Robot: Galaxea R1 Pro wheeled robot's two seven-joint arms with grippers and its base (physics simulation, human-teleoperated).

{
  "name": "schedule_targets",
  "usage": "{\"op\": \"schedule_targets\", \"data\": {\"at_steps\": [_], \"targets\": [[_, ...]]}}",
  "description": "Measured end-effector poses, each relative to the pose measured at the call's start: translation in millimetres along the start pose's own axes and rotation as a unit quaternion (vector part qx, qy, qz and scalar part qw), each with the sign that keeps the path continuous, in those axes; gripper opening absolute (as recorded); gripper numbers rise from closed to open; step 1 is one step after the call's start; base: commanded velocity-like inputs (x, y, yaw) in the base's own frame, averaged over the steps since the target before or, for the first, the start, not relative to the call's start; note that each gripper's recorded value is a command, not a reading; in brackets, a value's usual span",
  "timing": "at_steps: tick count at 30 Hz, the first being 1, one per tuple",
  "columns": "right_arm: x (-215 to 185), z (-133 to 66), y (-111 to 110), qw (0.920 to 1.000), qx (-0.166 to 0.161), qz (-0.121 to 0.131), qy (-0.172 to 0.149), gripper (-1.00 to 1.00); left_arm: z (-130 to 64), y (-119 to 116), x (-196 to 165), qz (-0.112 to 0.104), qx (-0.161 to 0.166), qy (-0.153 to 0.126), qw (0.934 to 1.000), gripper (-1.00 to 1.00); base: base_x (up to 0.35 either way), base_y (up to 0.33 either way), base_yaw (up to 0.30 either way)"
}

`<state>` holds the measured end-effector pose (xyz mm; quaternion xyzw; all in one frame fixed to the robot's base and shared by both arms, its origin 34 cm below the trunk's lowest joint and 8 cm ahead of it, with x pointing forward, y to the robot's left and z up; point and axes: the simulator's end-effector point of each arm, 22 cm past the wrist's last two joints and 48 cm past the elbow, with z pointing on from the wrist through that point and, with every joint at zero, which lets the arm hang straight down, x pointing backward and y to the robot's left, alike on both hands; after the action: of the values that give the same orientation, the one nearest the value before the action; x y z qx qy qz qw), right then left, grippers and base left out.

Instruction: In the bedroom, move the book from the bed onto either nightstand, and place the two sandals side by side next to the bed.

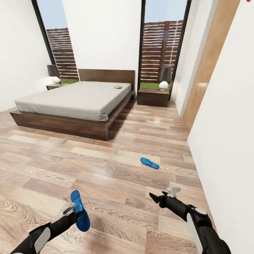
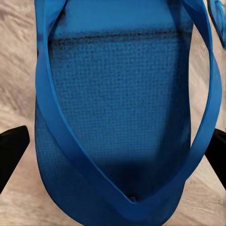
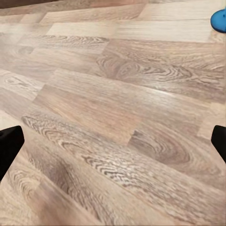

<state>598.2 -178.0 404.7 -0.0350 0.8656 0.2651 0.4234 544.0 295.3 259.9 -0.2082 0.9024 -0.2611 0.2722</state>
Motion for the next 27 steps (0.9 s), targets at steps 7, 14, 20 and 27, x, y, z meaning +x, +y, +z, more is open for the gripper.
{"op": "schedule_targets", "data": {"at_steps": [7,14,20,27], "targets": [[-13,-5.8,6,0.9999,-0.003,-0.007,-0.012,1.0,-6.7,-23,-11,0.005,0.036,-0.012,0.9993,-1.0,0.0,0.0,0.0],[-26,-11.5,14,0.9996,-0.008,-0.013,-0.024,1.0,-20.7,-62,-23,0.016,0.118,-0.023,0.9926,-1.0,0.0,0.0,0.0],[-30,-9.3,43,0.9984,-0.037,-0.038,-0.02,1.0,-30.7,-73,-33,0.024,0.136,-0.032,0.9899,-1.0,0.0,0.0,0.0],[-19,-6.1,114,0.9879,-0.128,-0.088,0.004,1.0,-44.9,-91,-43,0.035,0.17,-0.042,0.9839,-1.0,0.0,0.0,0.0]]}}
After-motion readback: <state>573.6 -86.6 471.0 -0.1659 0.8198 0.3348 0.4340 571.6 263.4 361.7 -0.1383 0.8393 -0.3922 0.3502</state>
